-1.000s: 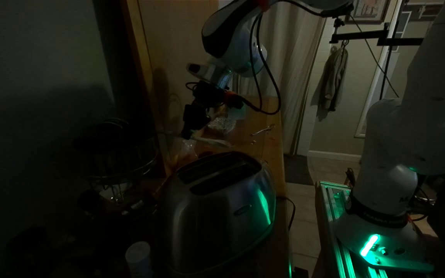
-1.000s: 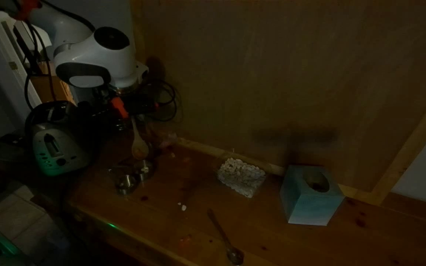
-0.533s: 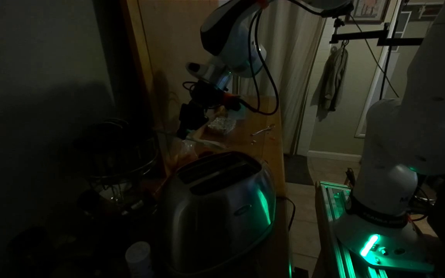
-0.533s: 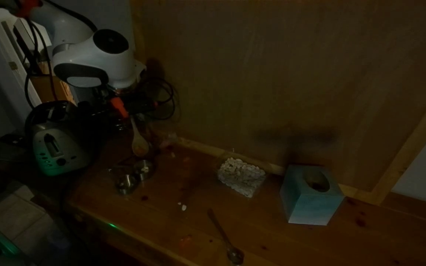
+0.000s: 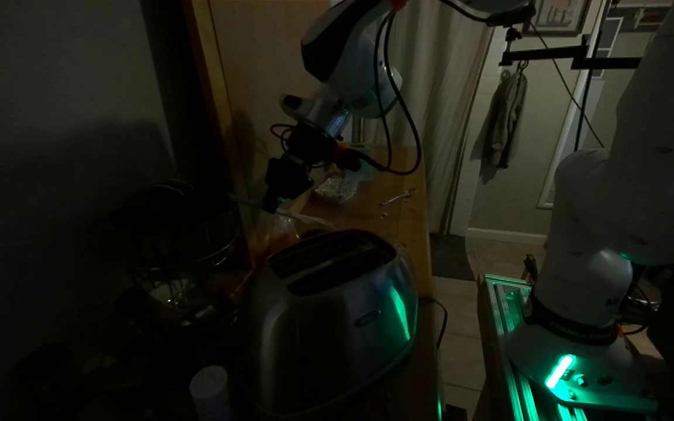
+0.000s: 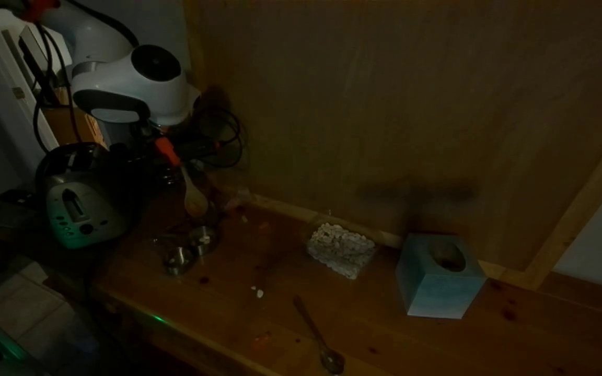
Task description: Pick up the orange object and put it on the wooden spoon, pick up the wooden spoon and pour the substance into the topmost silver measuring cup
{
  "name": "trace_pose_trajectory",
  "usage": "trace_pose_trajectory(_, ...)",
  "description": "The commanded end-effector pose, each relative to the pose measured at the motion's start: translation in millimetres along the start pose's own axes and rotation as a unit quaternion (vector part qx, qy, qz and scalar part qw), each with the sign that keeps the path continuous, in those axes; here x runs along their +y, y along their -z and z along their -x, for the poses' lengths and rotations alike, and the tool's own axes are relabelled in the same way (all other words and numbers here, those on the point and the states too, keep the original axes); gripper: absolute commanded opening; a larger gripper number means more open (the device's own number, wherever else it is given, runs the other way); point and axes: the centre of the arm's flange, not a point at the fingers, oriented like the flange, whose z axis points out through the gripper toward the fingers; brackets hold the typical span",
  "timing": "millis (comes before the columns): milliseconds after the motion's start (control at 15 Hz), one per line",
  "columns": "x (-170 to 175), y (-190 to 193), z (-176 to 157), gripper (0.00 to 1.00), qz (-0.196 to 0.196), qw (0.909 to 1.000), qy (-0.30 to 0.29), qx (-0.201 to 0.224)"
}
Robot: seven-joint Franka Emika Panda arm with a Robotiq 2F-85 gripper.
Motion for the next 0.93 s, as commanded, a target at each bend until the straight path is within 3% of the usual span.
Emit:
trace_pose_trajectory(0, 3.1, 1.5, -1.1, 0.04, 0.000, 0.9995, 0.009, 0.029)
trace_pose_trajectory(867, 10.9, 6.7, 2.3, 0.04, 0.019, 0.9963, -0.001, 0.084)
